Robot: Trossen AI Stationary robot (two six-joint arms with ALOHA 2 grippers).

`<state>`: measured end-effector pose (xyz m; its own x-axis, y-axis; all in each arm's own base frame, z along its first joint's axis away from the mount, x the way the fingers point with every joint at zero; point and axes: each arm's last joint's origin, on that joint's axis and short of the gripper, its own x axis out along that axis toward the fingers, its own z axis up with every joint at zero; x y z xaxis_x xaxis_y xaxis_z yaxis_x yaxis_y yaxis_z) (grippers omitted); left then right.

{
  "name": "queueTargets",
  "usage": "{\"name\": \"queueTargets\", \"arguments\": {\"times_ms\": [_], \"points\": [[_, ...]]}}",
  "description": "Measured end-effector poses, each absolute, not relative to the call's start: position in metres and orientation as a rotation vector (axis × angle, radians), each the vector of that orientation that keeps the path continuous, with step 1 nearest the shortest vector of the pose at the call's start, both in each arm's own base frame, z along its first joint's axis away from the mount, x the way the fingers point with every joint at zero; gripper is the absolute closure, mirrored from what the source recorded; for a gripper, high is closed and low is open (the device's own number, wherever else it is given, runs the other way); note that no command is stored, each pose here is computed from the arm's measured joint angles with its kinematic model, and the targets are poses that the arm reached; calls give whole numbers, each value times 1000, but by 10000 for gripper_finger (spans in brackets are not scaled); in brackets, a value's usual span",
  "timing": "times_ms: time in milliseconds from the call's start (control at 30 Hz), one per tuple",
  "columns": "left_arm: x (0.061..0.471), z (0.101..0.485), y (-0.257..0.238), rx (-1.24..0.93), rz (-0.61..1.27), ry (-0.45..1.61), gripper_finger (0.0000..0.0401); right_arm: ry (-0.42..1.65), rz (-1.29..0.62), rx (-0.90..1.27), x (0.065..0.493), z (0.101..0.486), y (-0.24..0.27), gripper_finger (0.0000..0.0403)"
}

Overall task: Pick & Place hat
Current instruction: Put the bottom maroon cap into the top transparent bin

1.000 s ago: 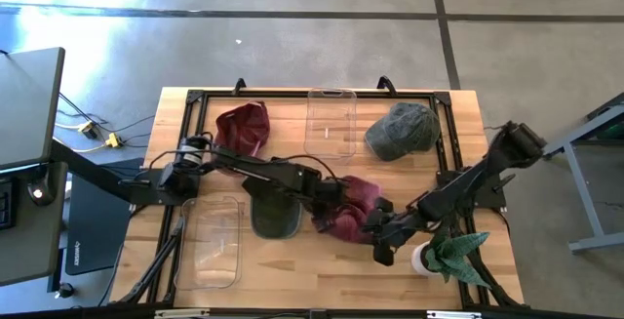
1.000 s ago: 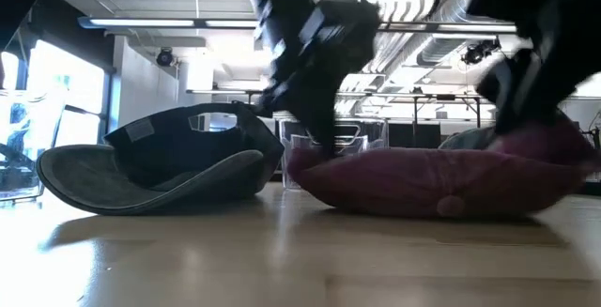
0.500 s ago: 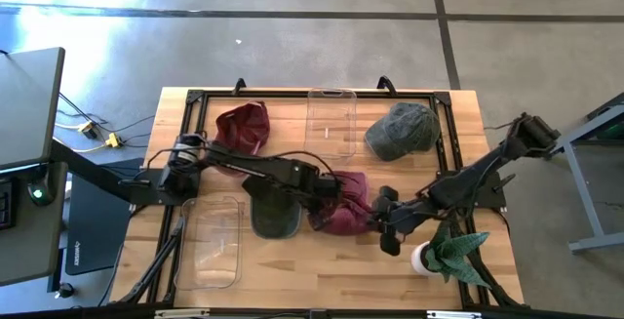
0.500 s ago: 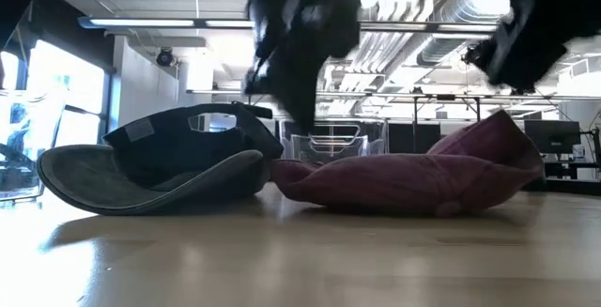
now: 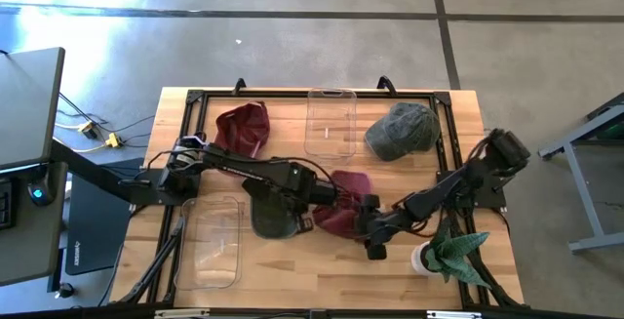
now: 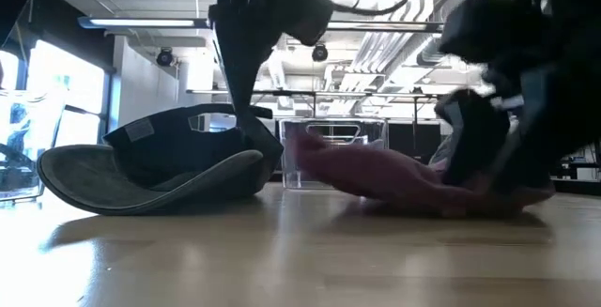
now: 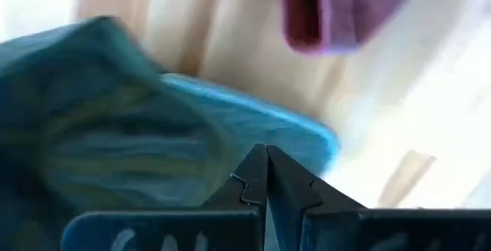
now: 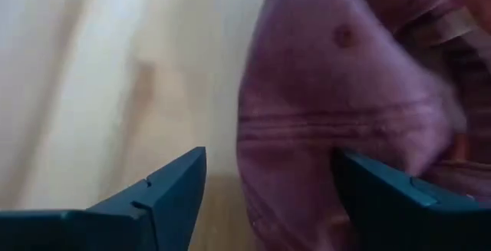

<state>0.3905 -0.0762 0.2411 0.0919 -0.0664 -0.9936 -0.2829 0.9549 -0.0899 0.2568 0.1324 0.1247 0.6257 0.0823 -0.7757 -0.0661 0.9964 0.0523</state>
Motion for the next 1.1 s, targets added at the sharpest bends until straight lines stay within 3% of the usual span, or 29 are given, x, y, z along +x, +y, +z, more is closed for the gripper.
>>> {"name": "queueTargets", "arguments": {"times_ms": [167, 367, 433, 567, 767, 900, 1000, 1100], "points": [[401, 243, -83, -293, 71, 1372, 401, 901, 99, -80, 258, 114, 134, 187], [411, 249, -85, -235, -14, 1251, 401, 914, 124, -48, 259, 118, 130, 351], [412, 250, -85, -207, -20, 1231, 401, 899, 162, -18, 258, 126, 130, 388], [412, 258, -86, -159, -14, 1166, 401, 849, 213, 137, 255, 154, 125, 371], [397, 310, -93, -29, -26, 986, 401, 750, 323, 335, 250, 194, 102, 396], [402, 328, -95, 38, -97, 850, 399, 672, 363, 399, 248, 215, 84, 385], [403, 331, -96, 67, -199, 821, 377, 642, 372, 427, 246, 224, 75, 386], [403, 334, -99, 62, -295, 797, 328, 631, 354, 447, 244, 228, 69, 396]]}}
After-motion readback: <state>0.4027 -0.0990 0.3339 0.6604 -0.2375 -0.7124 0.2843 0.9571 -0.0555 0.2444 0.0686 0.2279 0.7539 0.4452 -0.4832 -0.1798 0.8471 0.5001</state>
